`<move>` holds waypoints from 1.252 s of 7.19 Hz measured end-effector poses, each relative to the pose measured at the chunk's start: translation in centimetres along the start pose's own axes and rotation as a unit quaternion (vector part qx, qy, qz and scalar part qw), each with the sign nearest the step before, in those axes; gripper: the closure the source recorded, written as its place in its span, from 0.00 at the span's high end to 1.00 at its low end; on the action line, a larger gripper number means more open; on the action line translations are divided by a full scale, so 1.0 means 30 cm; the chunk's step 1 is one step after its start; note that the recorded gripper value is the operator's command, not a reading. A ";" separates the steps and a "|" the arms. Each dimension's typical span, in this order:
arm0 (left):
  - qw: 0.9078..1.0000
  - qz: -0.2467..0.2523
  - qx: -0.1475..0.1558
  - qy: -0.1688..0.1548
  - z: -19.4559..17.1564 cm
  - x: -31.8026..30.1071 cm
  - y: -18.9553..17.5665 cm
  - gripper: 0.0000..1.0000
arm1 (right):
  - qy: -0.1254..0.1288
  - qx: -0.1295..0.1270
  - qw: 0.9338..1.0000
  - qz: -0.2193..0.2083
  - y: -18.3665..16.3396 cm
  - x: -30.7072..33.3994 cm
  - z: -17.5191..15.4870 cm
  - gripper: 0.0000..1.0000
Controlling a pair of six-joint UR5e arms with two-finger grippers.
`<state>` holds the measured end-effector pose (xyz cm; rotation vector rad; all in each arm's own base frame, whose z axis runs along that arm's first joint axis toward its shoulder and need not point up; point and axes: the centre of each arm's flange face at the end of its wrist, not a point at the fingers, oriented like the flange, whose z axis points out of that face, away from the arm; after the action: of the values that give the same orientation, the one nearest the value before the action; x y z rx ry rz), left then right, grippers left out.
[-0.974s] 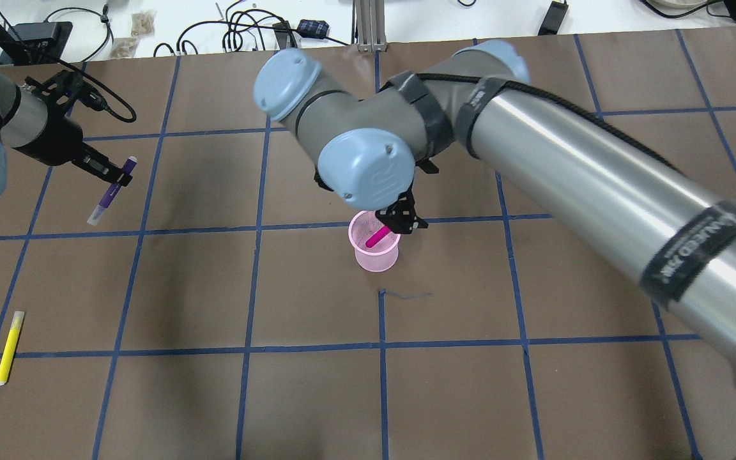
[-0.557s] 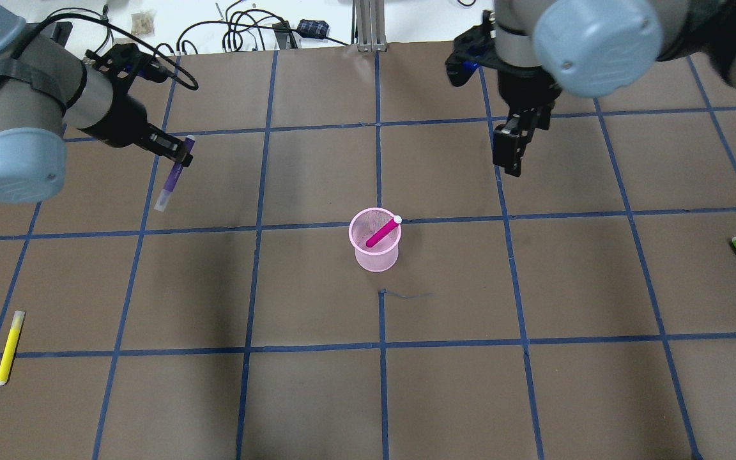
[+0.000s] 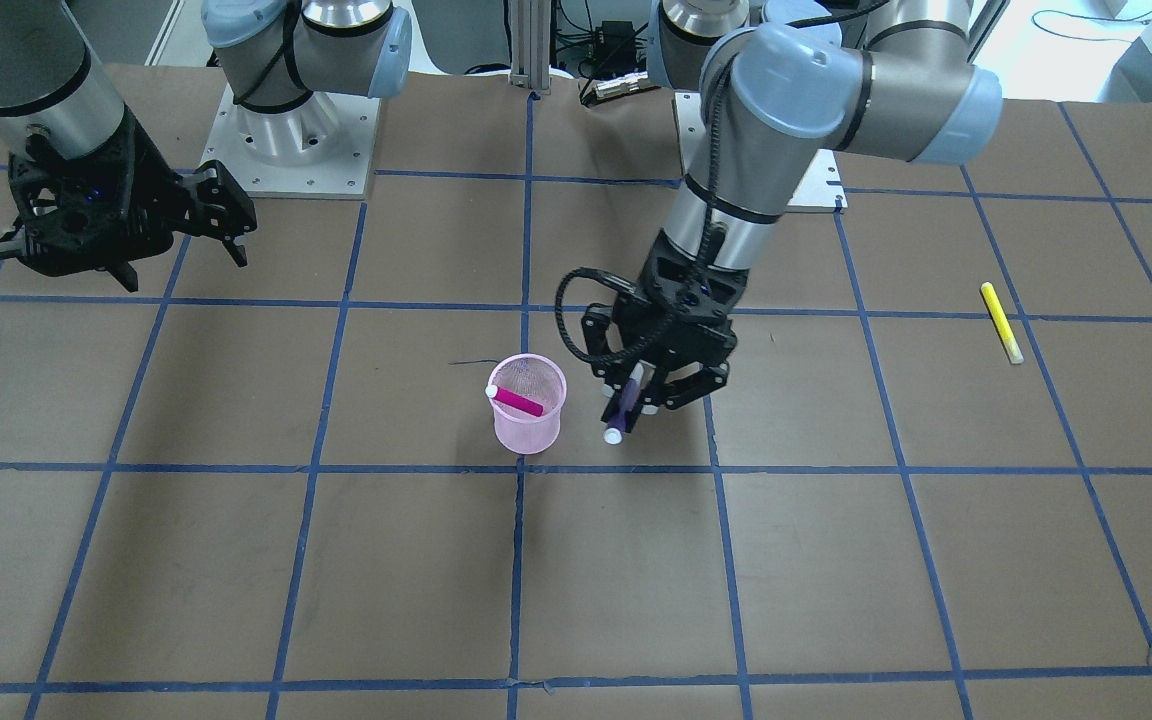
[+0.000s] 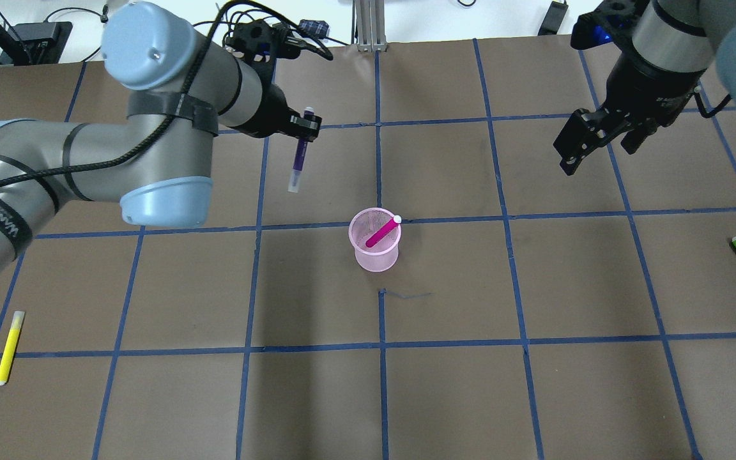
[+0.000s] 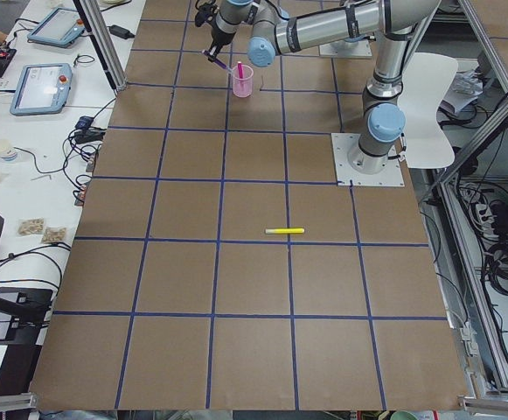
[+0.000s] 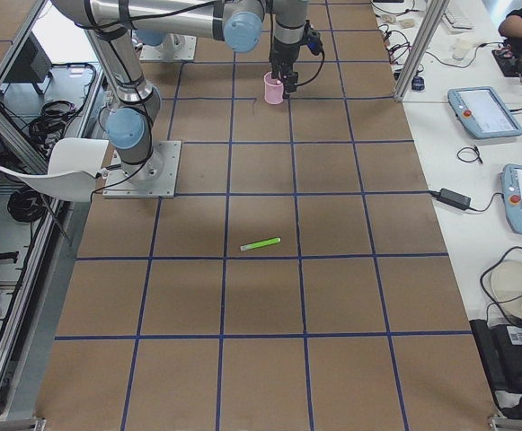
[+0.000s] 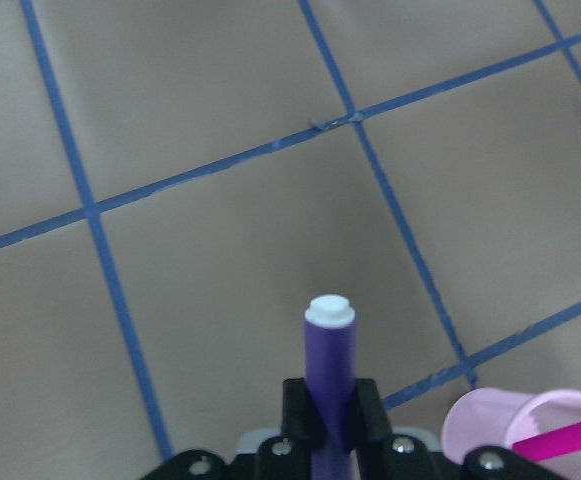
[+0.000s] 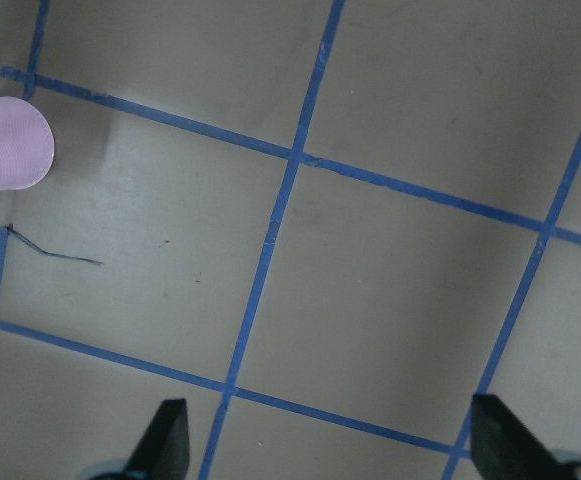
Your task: Insert purple and pink pens into pink cup
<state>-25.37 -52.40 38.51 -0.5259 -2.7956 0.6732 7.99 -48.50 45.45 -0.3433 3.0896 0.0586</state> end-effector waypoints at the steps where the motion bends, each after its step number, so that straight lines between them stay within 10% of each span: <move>1: 0.999 -0.007 0.034 0.000 0.014 0.090 0.028 0.00 | -0.001 0.006 0.999 0.047 0.045 -0.019 0.022 1.00; 4: 0.992 -0.042 0.122 0.003 0.065 0.164 0.187 0.00 | 0.005 0.030 0.997 0.075 0.077 -0.096 0.012 1.00; 9: 0.987 -0.048 0.154 0.007 0.190 0.195 0.269 0.00 | 0.008 0.037 0.997 0.074 0.070 -0.114 -0.056 1.00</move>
<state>-30.02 -45.68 30.44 -0.3328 -2.6124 1.0487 10.81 -45.77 47.32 -0.1126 3.1166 -0.0542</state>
